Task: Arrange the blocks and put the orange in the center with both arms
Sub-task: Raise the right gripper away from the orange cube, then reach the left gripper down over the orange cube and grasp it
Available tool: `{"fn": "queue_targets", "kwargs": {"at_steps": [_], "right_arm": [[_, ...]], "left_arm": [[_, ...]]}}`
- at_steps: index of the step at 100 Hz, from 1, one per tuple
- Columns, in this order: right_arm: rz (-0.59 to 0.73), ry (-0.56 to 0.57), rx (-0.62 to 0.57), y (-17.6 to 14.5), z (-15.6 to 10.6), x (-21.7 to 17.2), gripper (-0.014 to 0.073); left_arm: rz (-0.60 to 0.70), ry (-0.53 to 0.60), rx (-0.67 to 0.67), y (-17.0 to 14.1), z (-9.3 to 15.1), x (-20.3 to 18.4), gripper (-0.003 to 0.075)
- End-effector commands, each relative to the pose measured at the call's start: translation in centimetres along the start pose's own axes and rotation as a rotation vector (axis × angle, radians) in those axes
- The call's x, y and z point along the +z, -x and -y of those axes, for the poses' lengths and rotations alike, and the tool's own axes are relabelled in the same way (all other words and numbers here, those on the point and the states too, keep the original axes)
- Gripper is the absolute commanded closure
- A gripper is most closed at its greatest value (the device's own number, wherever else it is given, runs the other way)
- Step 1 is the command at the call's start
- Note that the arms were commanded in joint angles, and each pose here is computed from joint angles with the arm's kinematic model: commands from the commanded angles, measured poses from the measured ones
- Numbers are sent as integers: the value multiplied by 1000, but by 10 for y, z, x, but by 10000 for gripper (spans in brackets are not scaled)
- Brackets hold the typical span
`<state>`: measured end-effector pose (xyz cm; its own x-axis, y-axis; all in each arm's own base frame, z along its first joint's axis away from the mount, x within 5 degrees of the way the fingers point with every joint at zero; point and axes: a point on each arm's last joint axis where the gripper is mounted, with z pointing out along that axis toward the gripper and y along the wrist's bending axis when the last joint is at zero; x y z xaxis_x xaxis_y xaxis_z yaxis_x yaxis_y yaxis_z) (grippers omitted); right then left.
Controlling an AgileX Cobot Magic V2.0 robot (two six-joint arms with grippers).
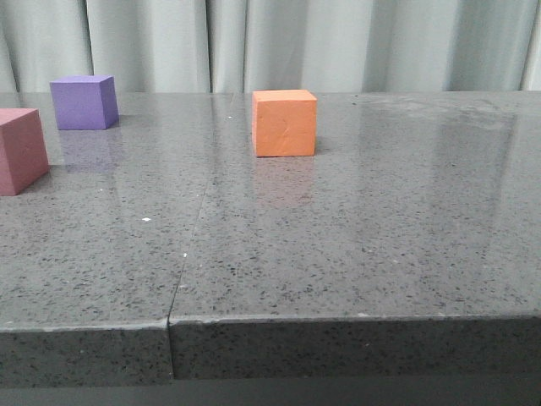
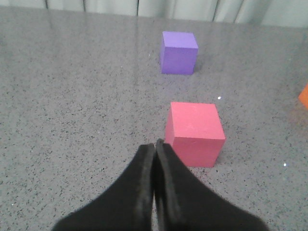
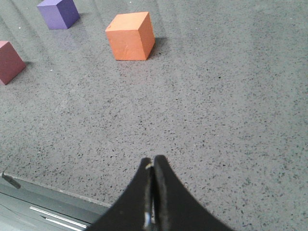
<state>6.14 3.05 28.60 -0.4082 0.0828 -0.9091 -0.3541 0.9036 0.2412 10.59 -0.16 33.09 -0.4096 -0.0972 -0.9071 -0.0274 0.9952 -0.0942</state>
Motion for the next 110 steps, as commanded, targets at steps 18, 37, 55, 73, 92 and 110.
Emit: {"fn": "queue_targets", "kwargs": {"at_steps": [18, 37, 55, 73, 92, 110], "right_arm": [[87, 17, -18, 13, -3, -3, 663], [87, 17, -18, 13, -3, -3, 663], [87, 17, -18, 13, -3, -3, 663], [87, 17, -18, 13, -3, -3, 663], [87, 17, -18, 13, -3, -3, 663], [87, 17, -18, 13, -3, -3, 663]], "left_arm": [[-23, 2, 1, 56, 6, 36, 323], [-66, 2, -6, 80, 9, 59, 83], [-119, -6, 4, 99, 12, 80, 83], [-189, -177, 192, 116, 28, 103, 83], [-211, -422, 439, 132, 48, 123, 83], [-182, -568, 679, 141, 60, 146, 83]]}}
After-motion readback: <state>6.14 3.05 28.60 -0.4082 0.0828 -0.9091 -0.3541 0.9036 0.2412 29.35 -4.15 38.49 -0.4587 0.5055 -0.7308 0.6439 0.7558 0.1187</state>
